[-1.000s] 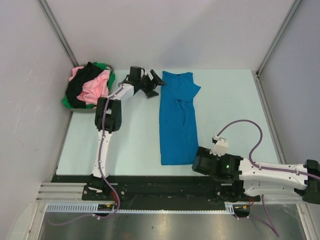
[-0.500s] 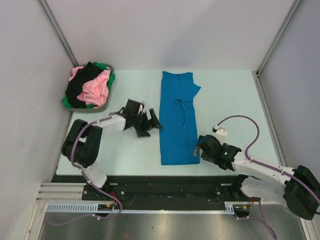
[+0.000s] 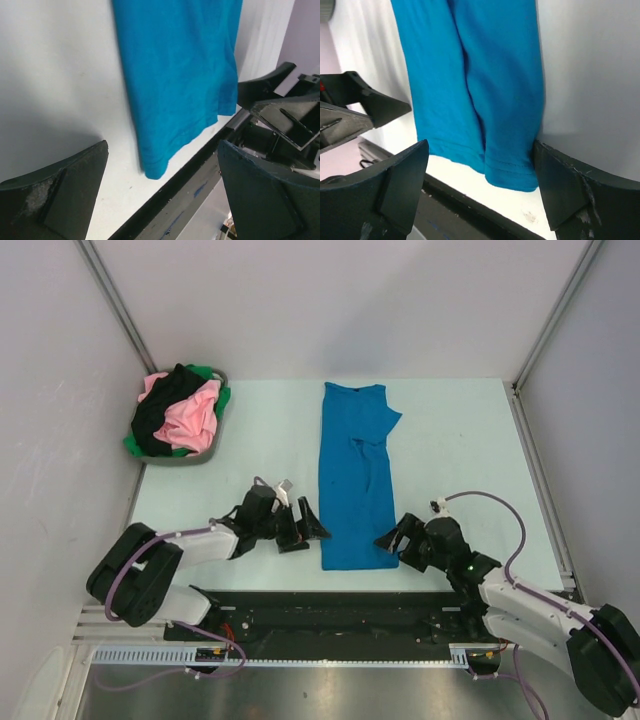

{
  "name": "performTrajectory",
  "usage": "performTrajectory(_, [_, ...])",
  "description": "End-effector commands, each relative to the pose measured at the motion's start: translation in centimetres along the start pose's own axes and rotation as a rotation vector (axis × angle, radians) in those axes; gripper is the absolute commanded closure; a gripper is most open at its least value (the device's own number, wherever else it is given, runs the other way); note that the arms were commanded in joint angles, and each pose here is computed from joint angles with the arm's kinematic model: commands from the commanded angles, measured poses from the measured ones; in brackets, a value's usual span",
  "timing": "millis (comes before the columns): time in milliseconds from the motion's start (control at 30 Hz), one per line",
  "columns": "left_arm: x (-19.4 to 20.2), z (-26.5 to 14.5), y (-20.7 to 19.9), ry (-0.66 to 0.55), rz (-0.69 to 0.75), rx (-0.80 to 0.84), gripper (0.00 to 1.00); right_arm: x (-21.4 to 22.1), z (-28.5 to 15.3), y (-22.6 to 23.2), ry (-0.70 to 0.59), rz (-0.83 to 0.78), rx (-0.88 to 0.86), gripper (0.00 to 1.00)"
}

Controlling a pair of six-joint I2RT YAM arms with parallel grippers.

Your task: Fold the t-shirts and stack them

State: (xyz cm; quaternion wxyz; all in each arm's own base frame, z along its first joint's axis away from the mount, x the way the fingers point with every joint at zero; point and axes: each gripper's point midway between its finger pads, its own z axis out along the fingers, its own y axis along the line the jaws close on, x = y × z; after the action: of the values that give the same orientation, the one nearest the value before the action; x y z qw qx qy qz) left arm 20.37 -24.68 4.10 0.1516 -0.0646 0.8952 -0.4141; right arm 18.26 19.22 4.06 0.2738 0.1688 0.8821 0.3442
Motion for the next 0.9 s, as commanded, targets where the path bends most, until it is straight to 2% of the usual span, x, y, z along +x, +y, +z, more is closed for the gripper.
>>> performTrajectory(0, [4.1, 0.9, 4.3, 0.068, -0.059, -0.163, 0.0, 5.0, -0.9, -6.0, 0.148, 0.092, 0.163, 0.12])
performTrajectory(67, [4.9, 1.2, 5.0, 0.086, -0.064, -0.185, 0.02, 5.1, -1.2, -6.4, 0.143, 0.105, 0.176, 0.13])
performTrajectory(167, [5.7, 1.7, 5.1, 0.103, -0.075, -0.185, 0.09, 4.8, -1.8, -6.8, 0.119, 0.118, 0.194, 0.16])
performTrajectory(267, [6.3, 2.2, 5.0, 0.118, -0.075, -0.172, 0.26, 4.7, -2.3, -7.0, 0.103, 0.124, 0.199, 0.18])
performTrajectory(500, [7.3, 2.7, 5.3, 0.132, -0.091, -0.164, 0.47, 4.9, -2.6, -8.4, 0.089, 0.129, 0.24, 0.27])
performTrajectory(633, [7.9, 2.9, 5.4, 0.154, -0.1, -0.163, 0.46, 4.8, -2.1, -8.5, 0.084, 0.129, 0.238, 0.26])
performTrajectory(800, [8.3, 2.4, 5.8, 0.157, -0.096, -0.179, 0.39, 5.3, -1.3, -9.1, 0.112, 0.126, 0.273, 0.26])
performTrajectory(867, [8.7, 2.2, 5.9, 0.169, -0.096, -0.184, 0.36, 5.2, -1.0, -8.6, 0.111, 0.125, 0.257, 0.3])
